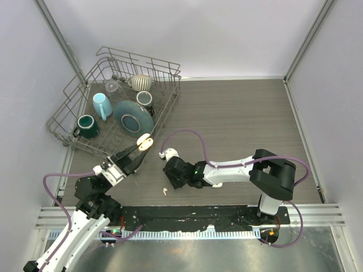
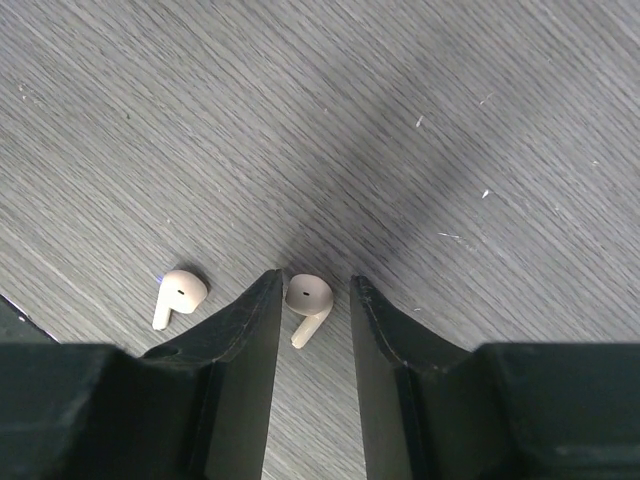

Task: Insert the wireless bluetooth earbuds into the charging case
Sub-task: Pick up the earbud from the center of the board.

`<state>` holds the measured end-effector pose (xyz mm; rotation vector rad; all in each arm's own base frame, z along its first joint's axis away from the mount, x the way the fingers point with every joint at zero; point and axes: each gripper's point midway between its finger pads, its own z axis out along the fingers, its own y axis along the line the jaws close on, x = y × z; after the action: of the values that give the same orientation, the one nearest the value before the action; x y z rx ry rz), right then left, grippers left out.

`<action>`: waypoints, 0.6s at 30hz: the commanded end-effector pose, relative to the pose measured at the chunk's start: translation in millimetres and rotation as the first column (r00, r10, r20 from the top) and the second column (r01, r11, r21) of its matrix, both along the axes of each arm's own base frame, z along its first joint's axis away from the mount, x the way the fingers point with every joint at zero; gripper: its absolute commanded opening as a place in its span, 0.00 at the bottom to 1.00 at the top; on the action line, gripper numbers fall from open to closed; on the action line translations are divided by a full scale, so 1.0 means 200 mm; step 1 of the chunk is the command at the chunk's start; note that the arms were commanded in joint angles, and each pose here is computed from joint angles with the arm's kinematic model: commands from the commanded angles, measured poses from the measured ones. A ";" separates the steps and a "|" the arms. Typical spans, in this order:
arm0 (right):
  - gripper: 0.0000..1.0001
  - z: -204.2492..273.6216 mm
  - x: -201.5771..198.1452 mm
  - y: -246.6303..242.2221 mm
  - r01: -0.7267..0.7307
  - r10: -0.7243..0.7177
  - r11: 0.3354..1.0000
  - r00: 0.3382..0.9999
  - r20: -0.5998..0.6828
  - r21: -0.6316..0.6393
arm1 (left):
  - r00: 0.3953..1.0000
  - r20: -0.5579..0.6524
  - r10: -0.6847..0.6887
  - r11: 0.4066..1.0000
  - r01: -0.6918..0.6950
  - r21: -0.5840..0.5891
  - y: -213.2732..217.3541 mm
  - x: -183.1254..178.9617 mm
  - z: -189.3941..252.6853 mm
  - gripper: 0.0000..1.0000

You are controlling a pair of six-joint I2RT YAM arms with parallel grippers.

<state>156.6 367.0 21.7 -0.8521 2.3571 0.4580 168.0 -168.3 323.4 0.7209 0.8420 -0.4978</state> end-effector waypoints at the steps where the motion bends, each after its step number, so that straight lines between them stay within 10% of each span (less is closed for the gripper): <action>1: 0.41 0.06 0.04 0.05 0.007 -0.008 1.000 0.999 0.034 0.014 | 0.999 0.042 0.013 0.999 -0.012 -0.029 0.03 -0.02 0.09 0.00; 18: 0.39 0.04 0.03 0.04 0.002 -0.001 1.000 1.000 0.021 -0.028 | 0.999 0.040 0.015 1.000 -0.014 -0.028 0.03 -0.02 0.08 0.00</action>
<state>159.1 367.0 21.7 -0.8616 2.3715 0.4175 168.3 -168.5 322.1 0.7225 0.8475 -0.4987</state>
